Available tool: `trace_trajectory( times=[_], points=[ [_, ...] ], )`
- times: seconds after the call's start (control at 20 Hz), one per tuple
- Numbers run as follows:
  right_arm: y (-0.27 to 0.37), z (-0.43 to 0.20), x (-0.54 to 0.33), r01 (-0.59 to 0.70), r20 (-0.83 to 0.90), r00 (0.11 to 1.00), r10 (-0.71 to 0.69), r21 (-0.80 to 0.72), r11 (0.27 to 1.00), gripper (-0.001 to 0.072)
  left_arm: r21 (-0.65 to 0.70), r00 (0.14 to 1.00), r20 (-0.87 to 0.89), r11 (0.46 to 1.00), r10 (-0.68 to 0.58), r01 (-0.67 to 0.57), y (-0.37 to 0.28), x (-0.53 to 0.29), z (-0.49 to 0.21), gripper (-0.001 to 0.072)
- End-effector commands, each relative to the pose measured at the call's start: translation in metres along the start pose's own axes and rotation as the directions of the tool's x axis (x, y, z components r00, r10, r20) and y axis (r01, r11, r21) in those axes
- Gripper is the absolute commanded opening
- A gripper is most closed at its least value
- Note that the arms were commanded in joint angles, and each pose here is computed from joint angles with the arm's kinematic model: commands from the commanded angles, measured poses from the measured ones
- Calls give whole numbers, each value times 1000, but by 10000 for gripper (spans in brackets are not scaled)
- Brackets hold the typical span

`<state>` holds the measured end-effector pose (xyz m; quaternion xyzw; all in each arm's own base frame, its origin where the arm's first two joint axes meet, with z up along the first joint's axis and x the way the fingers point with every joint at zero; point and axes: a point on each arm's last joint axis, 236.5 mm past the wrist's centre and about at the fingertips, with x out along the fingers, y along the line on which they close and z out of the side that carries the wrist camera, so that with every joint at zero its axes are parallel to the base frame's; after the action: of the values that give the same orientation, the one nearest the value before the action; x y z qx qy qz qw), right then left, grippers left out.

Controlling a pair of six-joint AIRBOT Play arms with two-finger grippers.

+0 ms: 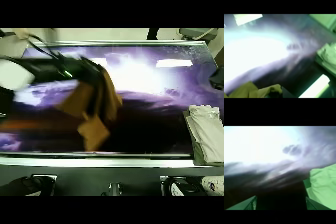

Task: Fold the shirts.

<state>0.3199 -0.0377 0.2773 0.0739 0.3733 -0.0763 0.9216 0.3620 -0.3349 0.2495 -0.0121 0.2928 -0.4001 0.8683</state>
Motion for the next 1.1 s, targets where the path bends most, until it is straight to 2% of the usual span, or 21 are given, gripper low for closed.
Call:
trace_trajectory(
  times=[0.0,0.05,0.1,0.15,0.2,0.3,0.4,0.45,0.55,0.7,0.8,0.85,1.05],
  points=[
    [-7,-18,-44,17,23,1000,-17,4,1000,632,-120,973,-224,992,-55,29,-41,92,-115,32],
    [-8,-27,-42,21,-18,1000,-21,4,1000,632,-178,954,-292,984,-69,17,-45,115,-145,206],
    [-8,-35,-38,22,-65,998,-22,4,1000,632,-221,931,-351,975,-97,19,-50,129,-166,628],
    [-8,-42,-30,25,-107,994,-25,2,1000,632,-243,908,-403,970,-112,12,-48,134,-176,720],
    [-7,-49,-19,25,-154,988,-25,2,1000,632,-231,896,-435,973,-92,-12,-35,129,-175,720],
    [4,-76,12,-17,-302,953,19,7,1000,632,-140,880,-473,982,46,-127,28,100,-154,720],
    [28,-115,48,-114,-444,888,120,39,993,633,-108,836,-506,946,213,-307,113,56,-144,720],
    [38,-135,67,-157,-498,851,168,65,985,634,-138,800,-550,918,241,-372,144,38,-154,720],
    [55,-176,103,-214,-575,780,248,127,969,636,-248,742,-639,858,205,-450,183,15,-192,720],
    [79,-226,139,-273,-647,670,365,242,931,640,-423,697,-717,792,6,-441,177,13,-265,720],
    [84,-242,159,-279,-659,643,390,273,921,686,-481,683,-726,772,-85,-415,160,20,-301,717],
    [83,-246,169,-270,-664,639,389,279,921,686,-512,685,-720,753,-113,-414,153,26,-315,622],
    [80,-258,195,-238,-690,616,380,298,925,686,-554,699,-699,730,-148,-400,142,37,-336,604]
  ],
)
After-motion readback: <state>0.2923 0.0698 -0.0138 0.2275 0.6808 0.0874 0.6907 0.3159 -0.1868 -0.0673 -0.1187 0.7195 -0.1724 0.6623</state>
